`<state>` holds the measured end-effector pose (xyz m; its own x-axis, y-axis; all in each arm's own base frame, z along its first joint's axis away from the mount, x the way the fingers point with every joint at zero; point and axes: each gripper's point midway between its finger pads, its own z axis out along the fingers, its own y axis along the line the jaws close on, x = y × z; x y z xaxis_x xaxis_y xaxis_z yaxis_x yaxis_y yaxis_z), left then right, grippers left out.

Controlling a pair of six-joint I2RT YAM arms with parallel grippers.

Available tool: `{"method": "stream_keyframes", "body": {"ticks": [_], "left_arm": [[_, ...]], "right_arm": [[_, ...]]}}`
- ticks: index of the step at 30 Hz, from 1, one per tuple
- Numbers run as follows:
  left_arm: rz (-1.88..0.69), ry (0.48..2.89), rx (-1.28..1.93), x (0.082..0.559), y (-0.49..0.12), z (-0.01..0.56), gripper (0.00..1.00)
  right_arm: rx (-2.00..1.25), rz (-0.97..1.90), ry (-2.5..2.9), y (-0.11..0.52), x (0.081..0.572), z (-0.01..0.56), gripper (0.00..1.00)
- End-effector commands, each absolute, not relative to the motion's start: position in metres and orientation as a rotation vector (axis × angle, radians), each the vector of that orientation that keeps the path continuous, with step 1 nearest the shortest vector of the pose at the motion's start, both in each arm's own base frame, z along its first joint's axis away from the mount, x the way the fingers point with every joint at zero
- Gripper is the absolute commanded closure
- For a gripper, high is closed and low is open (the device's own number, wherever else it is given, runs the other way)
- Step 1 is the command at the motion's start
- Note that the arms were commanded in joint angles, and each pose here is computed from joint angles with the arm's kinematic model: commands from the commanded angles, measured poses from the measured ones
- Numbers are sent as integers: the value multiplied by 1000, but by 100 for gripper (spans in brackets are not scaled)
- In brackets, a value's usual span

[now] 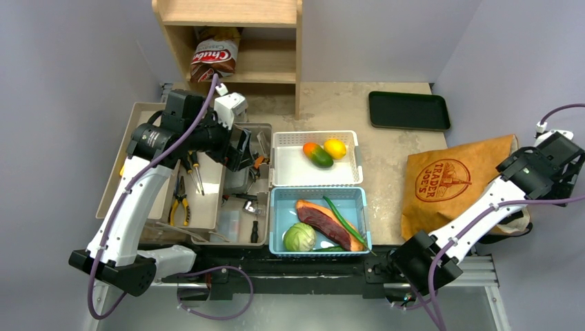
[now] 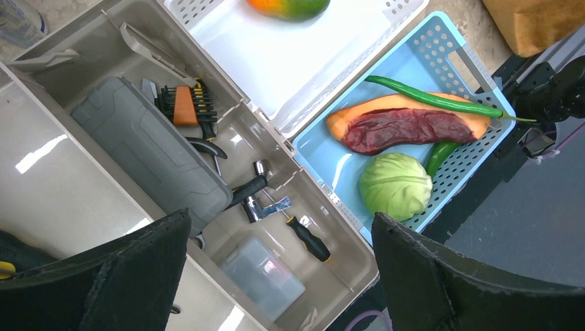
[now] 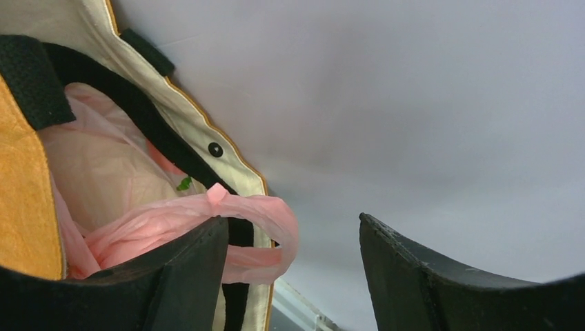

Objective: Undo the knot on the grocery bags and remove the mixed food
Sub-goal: Pick up the takeout bag from the takeout bag.

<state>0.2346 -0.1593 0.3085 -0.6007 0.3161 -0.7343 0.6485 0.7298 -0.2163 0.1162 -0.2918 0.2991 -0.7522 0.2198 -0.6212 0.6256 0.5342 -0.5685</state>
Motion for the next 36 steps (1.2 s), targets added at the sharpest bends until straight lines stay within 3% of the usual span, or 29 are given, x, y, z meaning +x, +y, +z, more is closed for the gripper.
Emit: {"method": "stream_keyframes", "body": {"ticks": [1,11,25,36], "left_arm": [[-616,2164,765,236,-162,326,0],[-617,2168,762,236,-163,324,0],[-632,2165,767,240,-166,326,0],[-647,2153,780,244,-170,330,0]], "right_arm": [[672,-1077,2293,-285,115,313,32],[693,-963,2463,-281,98,269,33],[676,-895,2373,-305,108,267,40],[497,-945,2276,-313,121,264,35]]}}
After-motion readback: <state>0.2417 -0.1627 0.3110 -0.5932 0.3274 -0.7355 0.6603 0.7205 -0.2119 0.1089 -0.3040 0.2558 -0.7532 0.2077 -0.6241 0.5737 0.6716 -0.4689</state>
